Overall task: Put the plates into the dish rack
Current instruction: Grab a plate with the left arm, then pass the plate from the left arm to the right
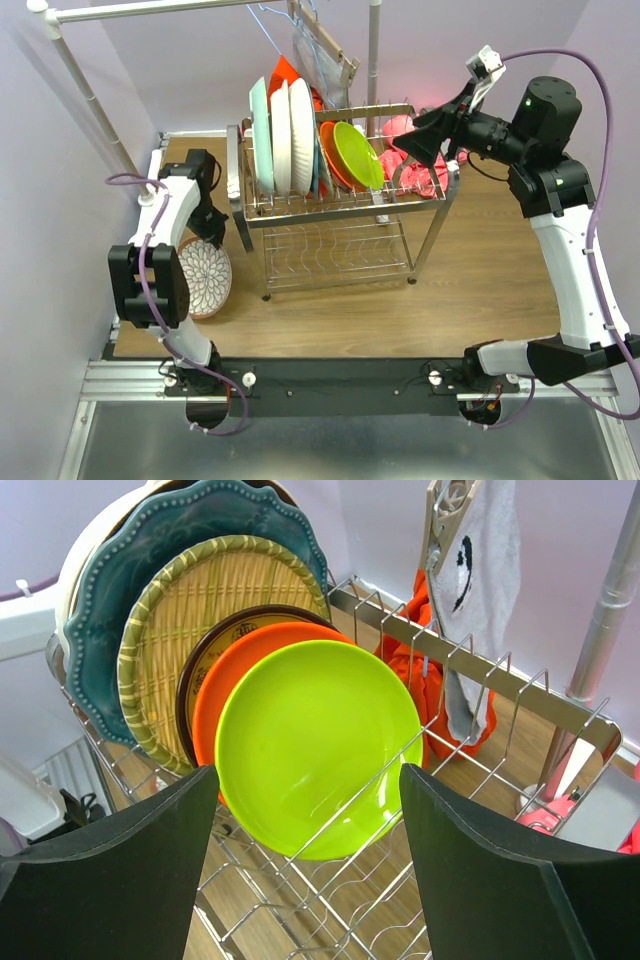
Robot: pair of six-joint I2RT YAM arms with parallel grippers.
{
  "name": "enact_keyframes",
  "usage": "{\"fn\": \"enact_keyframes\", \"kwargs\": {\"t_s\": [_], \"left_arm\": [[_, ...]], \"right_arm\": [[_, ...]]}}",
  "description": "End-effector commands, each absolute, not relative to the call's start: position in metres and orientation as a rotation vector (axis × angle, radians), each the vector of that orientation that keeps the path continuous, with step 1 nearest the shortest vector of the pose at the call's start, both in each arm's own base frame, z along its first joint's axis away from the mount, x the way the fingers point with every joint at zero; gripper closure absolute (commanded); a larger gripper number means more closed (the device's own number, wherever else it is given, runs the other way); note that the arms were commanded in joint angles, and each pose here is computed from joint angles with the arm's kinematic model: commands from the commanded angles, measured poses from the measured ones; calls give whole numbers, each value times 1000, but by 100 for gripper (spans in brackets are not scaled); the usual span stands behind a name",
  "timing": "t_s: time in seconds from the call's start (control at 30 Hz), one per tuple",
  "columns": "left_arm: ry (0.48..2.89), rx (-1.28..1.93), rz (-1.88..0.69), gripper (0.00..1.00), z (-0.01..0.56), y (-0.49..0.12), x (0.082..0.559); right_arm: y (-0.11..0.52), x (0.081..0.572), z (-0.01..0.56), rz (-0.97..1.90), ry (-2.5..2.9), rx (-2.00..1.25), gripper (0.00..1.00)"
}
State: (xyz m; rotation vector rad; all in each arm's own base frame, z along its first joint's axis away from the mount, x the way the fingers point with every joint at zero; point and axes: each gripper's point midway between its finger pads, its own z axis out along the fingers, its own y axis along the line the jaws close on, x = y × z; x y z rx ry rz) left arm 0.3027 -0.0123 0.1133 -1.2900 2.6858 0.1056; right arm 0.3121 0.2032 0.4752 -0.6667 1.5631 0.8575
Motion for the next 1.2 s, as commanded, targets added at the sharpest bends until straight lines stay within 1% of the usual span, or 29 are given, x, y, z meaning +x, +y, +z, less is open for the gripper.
{"fn": "enact_keyframes", "kwargs": {"t_s": [0.0, 0.13, 0.27, 0.6, 0.7, 0.87, 1.03, 1.17], "left_arm": [[2476, -1259, 10, 100, 159, 8, 338], [2339, -1269, -25, 100, 198, 25, 342], [2268, -1241, -65, 100, 226, 31, 339], [2091, -1129, -196, 100, 299, 25, 326], [1995, -1022, -216, 100, 337, 27, 323], [1751, -787, -266, 100, 421, 26, 310], [1652, -540, -355, 100, 470, 3, 296], [1582, -361, -360, 100, 504, -9, 286]], "right_arm": [[201, 311, 491, 846, 1518, -660, 18], [202, 312, 492, 854, 1518, -664, 18], [204, 313, 495, 859, 1508, -677, 18], [207, 312, 499, 870, 1489, -703, 18], [208, 313, 501, 872, 1484, -707, 18], [209, 312, 506, 878, 1470, -717, 18], [209, 312, 515, 877, 1446, -724, 18], [210, 313, 518, 877, 1441, -721, 18]]}}
